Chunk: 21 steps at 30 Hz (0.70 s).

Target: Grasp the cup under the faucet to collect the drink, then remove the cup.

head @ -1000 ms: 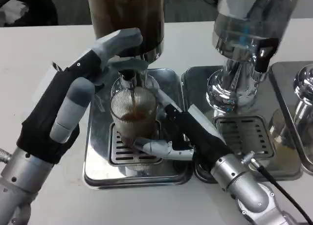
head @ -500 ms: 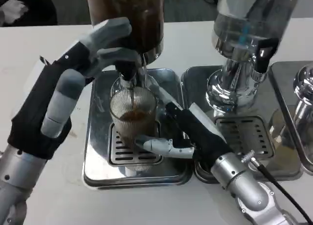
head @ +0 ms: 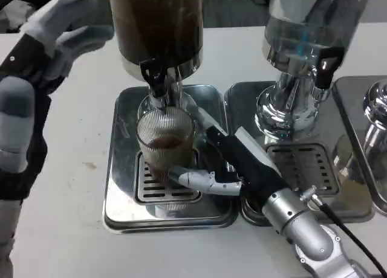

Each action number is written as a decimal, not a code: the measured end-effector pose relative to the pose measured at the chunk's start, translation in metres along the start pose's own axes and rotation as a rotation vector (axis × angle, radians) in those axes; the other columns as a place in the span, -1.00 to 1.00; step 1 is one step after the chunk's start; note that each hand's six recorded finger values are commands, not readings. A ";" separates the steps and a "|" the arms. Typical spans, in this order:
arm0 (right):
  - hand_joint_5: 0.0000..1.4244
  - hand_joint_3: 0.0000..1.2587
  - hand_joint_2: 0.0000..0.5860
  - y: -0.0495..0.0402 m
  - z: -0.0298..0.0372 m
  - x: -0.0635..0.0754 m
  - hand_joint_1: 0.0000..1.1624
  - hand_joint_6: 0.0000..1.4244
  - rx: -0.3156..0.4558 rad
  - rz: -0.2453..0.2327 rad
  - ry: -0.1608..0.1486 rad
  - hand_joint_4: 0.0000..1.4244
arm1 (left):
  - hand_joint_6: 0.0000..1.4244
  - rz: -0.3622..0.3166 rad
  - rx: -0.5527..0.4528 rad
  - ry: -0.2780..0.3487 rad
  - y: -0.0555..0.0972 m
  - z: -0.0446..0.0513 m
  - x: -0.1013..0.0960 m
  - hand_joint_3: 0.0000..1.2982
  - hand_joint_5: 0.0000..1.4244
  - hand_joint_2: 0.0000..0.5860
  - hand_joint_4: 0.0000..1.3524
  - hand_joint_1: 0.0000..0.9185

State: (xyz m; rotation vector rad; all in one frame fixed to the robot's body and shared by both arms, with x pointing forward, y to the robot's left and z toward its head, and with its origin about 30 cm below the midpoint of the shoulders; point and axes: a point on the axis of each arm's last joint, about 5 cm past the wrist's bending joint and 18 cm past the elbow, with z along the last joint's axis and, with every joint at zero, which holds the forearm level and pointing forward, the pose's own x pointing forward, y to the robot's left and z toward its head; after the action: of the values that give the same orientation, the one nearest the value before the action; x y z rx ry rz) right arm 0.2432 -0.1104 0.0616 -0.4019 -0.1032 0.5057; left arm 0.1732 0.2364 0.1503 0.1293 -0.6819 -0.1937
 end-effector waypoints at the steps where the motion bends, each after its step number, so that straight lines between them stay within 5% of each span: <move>1: -1.00 -1.00 -0.28 -0.0001 0.0000 0.000 0.18 -0.95 0.000 0.000 0.000 -1.00 | -0.61 0.015 0.007 0.000 0.001 0.0003 -0.003 -0.61 -0.57 -0.61 -0.79 -1.00; 4: -1.00 -1.00 -0.28 -0.0001 0.0000 0.000 0.18 -0.94 0.000 0.000 -0.001 -1.00 | -0.65 0.054 0.025 0.029 0.004 -0.0029 -0.011 -0.62 -0.60 -0.61 -0.81 -1.00; 8: -1.00 -1.00 -0.27 -0.0007 -0.0001 0.000 0.17 -0.94 0.000 -0.003 0.000 -1.00 | -0.72 0.091 0.058 0.178 0.005 -0.0148 -0.036 -0.65 -0.65 -0.61 -0.85 -1.00; 10: -1.00 -1.00 -0.27 -0.0007 -0.0001 0.000 0.17 -0.94 0.001 -0.006 -0.001 -1.00 | -0.88 0.078 0.102 0.270 0.003 -0.0204 -0.050 -0.79 -0.82 -0.59 -0.98 -1.00; 12: -1.00 -1.00 -0.27 -0.0007 0.0000 0.000 0.17 -0.94 0.001 -0.007 -0.001 -1.00 | -1.00 0.075 0.120 0.295 0.003 -0.0220 -0.055 -0.94 -0.99 -0.58 -1.00 -1.00; 21: -1.00 -1.00 -0.29 -0.0016 -0.0003 0.000 0.15 -0.97 0.003 -0.018 0.001 -1.00 | -1.00 0.004 0.222 0.439 -0.008 -0.0342 -0.071 -1.00 -1.00 -0.55 -1.00 -1.00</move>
State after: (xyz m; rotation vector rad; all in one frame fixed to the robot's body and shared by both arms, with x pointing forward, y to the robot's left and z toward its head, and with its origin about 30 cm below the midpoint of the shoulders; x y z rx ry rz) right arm 0.2438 -0.1119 0.0620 -0.3980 -0.1052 0.4882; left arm 0.1403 0.2460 0.0794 0.3713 -0.2634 -0.0801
